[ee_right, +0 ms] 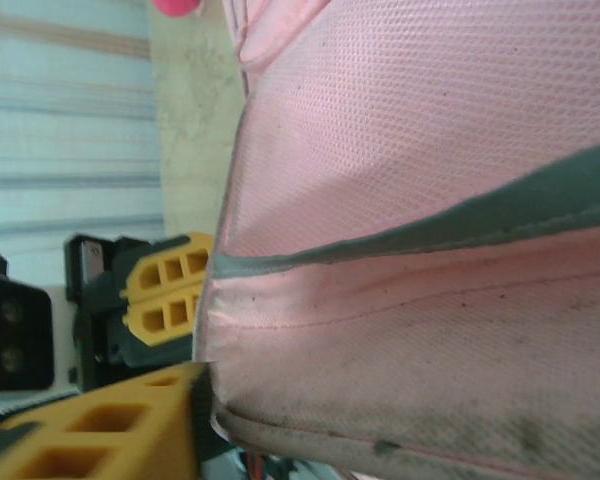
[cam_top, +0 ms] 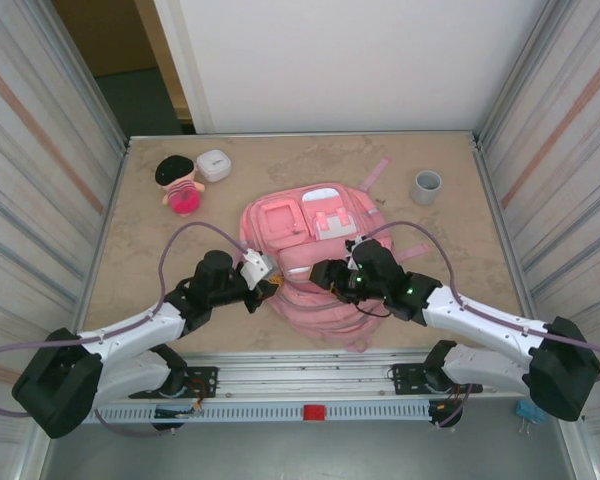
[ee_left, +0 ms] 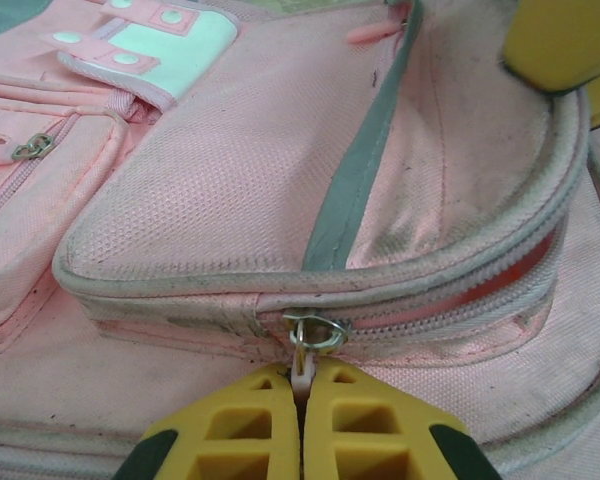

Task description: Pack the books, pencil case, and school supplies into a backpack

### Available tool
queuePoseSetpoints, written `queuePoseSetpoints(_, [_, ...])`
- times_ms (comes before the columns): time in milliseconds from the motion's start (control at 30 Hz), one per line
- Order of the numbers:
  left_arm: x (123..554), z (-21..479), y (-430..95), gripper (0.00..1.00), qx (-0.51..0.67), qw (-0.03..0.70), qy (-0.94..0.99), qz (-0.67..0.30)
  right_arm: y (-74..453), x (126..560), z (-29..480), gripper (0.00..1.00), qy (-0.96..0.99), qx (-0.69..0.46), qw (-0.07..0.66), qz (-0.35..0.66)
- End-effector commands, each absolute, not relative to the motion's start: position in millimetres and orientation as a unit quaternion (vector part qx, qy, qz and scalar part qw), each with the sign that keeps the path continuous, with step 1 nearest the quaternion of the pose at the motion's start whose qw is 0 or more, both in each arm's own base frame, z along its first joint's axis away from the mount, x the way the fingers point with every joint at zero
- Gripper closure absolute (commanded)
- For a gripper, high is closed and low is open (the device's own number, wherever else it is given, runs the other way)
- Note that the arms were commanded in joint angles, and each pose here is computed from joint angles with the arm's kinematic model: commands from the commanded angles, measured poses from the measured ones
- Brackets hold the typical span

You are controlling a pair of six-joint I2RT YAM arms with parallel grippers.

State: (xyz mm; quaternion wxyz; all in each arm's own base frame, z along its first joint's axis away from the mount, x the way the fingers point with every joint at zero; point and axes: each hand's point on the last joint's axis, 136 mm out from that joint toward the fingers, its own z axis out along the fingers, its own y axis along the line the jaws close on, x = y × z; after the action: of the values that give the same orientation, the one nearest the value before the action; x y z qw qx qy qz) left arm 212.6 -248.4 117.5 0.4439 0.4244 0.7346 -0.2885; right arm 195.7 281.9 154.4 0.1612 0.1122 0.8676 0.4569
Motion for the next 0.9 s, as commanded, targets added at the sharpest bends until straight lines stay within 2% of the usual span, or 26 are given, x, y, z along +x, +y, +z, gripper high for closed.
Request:
queuePoseSetpoints(0, [211, 133, -253, 1.0, 0.426, 0.454, 0.718, -0.311, 285, 208, 162, 0.67, 0.851, 0.132, 0.186, 0.472])
queuePoseSetpoints(133, [204, 138, -255, 1.0, 0.427, 0.452, 0.71, -0.33, 283, 214, 159, 0.84, 0.849, 0.145, 0.203, 0.466])
queuePoseSetpoints(267, [193, 147, -261, 1.0, 0.438, 0.45, 0.691, -0.357, 284, 219, 164, 0.92, 0.839, 0.155, 0.224, 0.471])
queuePoseSetpoints(600, [165, 162, -280, 1.0, 0.491, 0.414, 0.654, -0.4, 299, 225, 176, 0.94, 0.822, 0.157, 0.236, 0.493])
queuePoseSetpoints(867, [155, 174, -299, 1.0, 0.506, 0.412, 0.635, -0.413, 316, 226, 175, 0.95, 0.823, 0.145, 0.229, 0.499])
